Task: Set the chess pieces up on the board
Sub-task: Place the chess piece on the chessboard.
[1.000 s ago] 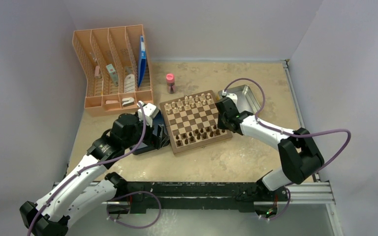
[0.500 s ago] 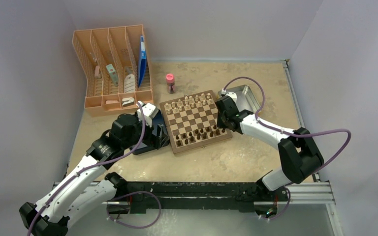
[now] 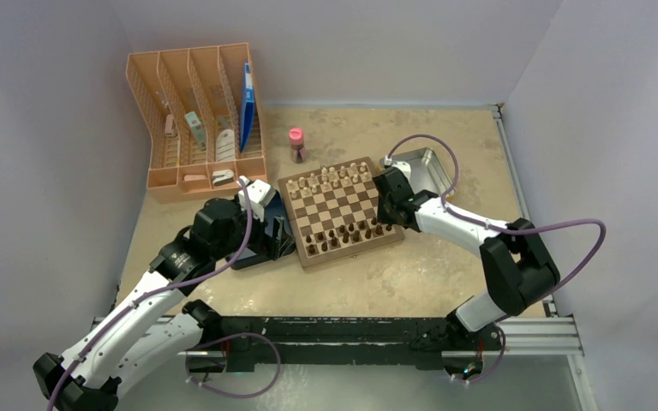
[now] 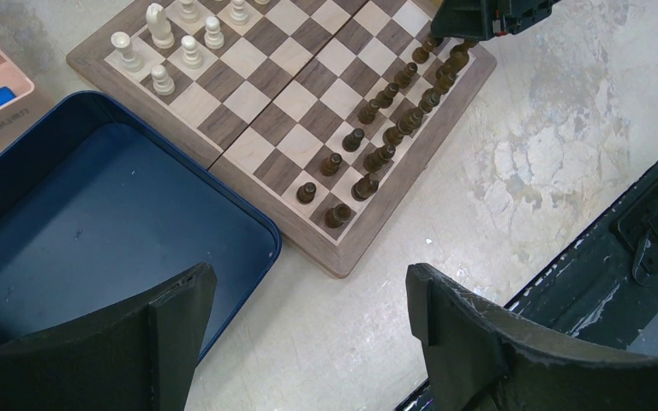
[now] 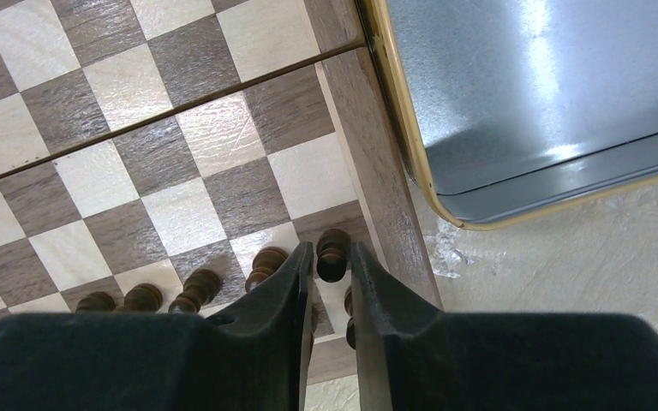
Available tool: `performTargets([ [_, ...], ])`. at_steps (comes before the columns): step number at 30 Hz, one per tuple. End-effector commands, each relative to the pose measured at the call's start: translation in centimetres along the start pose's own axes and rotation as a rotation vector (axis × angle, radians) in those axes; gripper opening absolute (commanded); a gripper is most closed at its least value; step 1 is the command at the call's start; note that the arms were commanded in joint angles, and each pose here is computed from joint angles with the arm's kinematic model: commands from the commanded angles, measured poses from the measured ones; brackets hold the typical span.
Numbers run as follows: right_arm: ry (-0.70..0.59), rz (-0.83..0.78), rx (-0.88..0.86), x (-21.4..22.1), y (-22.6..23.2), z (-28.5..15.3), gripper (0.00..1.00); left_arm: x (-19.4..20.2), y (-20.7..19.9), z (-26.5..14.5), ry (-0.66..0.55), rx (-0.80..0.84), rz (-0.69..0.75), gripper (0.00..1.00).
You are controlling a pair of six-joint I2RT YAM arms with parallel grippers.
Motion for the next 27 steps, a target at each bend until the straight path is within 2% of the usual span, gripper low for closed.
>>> performTargets([
  [1,-0.046,0.006,-0.004,-1.6,0.4,-0.6,0.27,-0.5,0.0,-0.1,-0.04,0.003,0.004,0.81],
  [11,-0.081,0.023,-0.009,-3.1,0.5,-2.4,0.33,-0.6,-0.2,0.1,-0.029,0.022,0.007,0.81],
  [17,-0.148,0.053,-0.068,-5.3,0.7,-5.9,0.39,-1.9,-0.9,-0.5,-0.031,0.047,-0.038,0.81],
  [21,-0.202,0.065,-0.138,-6.8,0.7,-9.2,0.47,-3.7,-1.7,-1.6,-0.061,0.049,-0.107,0.82],
  [23,-0.266,0.081,-0.183,-7.8,0.5,-11.6,0.56,-4.7,-2.1,-2.2,-0.084,0.039,-0.163,0.82],
  [25,-0.327,0.083,-0.237,-8.4,0.2,-13.7,0.96,-5.6,-2.4,-2.7,-0.109,0.024,-0.226,0.83],
  [27,-0.37,0.091,-0.298,-8.6,-0.1,-15.7,0.99,-6.4,-2.8,-3.5,-0.131,0.039,-0.253,0.83],
])
Point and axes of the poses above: each gripper's point midway between its finger pads, its own z axis out along the fingers, its own y axis along the line the jaws close on, x = y × z, the point moved 10 cm from there along -z, back along the fingers, and after that the axes turned 1 degree about -z, right-handed, at the moved point
